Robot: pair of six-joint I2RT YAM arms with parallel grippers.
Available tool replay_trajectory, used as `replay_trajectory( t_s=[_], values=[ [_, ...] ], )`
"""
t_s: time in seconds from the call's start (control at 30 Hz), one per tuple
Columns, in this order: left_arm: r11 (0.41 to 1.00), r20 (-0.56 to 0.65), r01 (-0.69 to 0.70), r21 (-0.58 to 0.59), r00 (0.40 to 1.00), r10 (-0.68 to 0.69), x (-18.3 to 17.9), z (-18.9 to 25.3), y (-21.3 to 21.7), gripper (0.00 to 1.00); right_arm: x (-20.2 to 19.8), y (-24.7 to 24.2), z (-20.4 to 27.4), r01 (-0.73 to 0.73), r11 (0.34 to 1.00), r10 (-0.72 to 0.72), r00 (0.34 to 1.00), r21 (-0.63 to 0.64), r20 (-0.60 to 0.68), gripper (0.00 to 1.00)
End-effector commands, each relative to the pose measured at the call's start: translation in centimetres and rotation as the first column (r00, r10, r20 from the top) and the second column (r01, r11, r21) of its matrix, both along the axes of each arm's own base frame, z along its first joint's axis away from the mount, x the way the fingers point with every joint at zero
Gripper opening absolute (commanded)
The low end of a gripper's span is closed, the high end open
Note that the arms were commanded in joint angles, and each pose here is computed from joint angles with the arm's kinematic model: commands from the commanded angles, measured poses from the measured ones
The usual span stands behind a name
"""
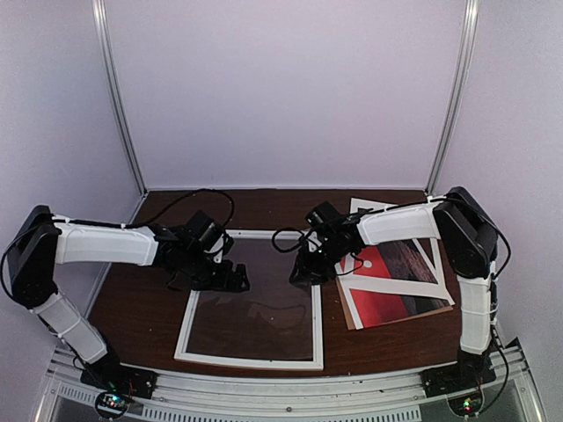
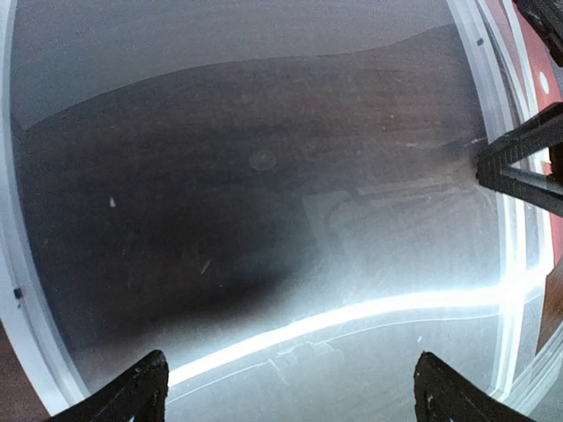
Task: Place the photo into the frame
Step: Place the glass panel at the frame body, then press the glass panel into the frame body.
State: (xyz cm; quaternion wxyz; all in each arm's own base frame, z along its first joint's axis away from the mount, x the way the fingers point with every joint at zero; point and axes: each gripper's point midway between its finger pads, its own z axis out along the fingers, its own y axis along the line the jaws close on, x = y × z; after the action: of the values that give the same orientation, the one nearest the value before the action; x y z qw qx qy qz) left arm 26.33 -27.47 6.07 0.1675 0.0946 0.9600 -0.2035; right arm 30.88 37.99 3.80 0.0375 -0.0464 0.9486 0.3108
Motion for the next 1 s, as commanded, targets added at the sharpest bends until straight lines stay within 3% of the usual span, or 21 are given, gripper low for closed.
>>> replay_trajectory(
  t_s=[0.0, 0.2, 0.37, 0.97],
  values=[
    [0.999, 0.024, -0.001, 0.051, 1.000, 0.000, -1.8, 1.5, 2.4, 0.98, 0.1, 0.7, 0.2, -0.025, 1.000, 0.024, 0.999, 0.009, 0.022, 0.34],
    [0.987, -0.027, -0.008, 0.160, 1.000, 0.012, -5.4, 1.8, 6.9, 0.98, 0.1, 0.7, 0.3, -0.030, 1.000, 0.030, 0.999, 0.009, 0.024, 0.34],
    [0.990, -0.102, -0.004, 0.143, 0.995, 0.019, -8.3, 1.2, 8.3, 0.98, 0.2, 0.9, 0.3, -0.031, 0.999, 0.031, 0.999, 0.014, 0.026, 0.34],
    [0.990, -0.193, 0.054, 0.133, 0.981, -0.027, -12.9, -1.2, 7.5, 0.98, 0.2, 0.9, 0.1, -0.033, 0.999, 0.033, 0.999, 0.007, 0.023, 0.34]
  ],
)
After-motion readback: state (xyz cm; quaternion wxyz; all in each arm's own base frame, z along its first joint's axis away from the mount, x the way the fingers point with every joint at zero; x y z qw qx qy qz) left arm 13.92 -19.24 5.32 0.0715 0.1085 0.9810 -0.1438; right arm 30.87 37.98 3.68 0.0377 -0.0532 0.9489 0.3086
